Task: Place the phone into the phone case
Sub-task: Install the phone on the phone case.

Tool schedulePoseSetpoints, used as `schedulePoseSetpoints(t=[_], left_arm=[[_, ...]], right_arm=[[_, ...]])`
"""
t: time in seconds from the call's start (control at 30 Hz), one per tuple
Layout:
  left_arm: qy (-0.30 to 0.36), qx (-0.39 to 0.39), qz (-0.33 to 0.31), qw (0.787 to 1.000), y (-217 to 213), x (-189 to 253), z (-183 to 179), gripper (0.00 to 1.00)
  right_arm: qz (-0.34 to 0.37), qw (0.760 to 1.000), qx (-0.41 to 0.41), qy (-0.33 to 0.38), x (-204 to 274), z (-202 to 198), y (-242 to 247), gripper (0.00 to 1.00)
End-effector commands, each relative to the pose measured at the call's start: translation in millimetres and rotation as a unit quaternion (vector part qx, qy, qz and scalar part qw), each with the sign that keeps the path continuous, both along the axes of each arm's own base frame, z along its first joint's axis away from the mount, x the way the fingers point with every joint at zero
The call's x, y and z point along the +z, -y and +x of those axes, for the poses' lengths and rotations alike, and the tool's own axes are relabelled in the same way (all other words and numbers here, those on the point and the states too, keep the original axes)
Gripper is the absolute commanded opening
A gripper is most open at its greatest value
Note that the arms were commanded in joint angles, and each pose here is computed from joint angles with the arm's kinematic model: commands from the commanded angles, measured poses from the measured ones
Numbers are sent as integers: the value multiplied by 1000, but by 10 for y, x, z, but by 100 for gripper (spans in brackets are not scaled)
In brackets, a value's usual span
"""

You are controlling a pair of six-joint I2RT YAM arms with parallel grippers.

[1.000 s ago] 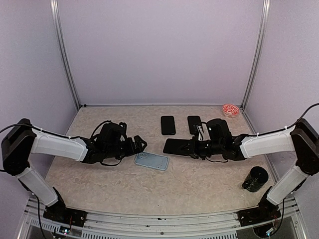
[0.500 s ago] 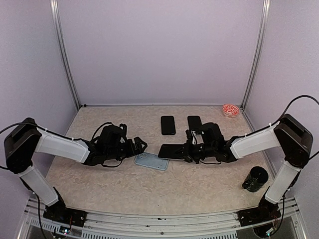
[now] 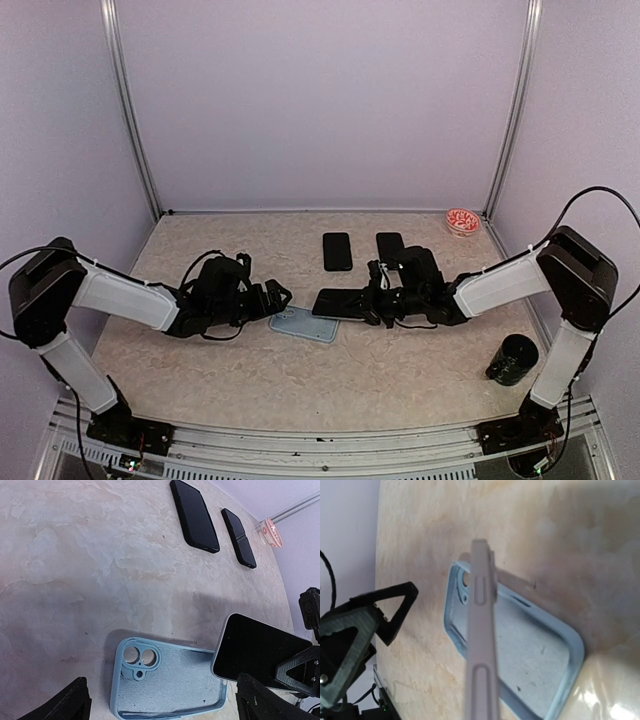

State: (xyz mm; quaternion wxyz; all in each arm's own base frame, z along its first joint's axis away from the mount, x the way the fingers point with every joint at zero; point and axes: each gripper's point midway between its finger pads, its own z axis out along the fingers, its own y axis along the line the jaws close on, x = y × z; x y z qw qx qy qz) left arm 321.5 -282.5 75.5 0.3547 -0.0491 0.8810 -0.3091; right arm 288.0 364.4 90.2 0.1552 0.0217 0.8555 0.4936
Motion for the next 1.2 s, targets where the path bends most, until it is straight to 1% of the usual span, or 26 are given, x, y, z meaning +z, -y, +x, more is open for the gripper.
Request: schedulePoseSetpoints(t=[0.0, 0.17, 0.37, 0.57, 1.17], left_arm=[[5, -7, -12, 1000, 31, -15, 27, 99], [-1, -9, -17, 1000, 51, -60, 18, 99], [-5, -2, -11, 1000, 13, -119, 11, 99], [-11, -6, -12, 1000, 42, -198, 4, 99], [-20, -19, -24, 999, 119, -294, -24, 99]], right_arm=[[36, 999, 8, 25, 233, 66, -157, 0], [43, 999, 14, 9, 185, 72, -225, 0], [49, 998, 35, 1, 189, -13, -365, 0], [60, 996, 56, -21, 97, -91, -490, 0], [76, 992, 77, -62, -37, -117, -621, 0]])
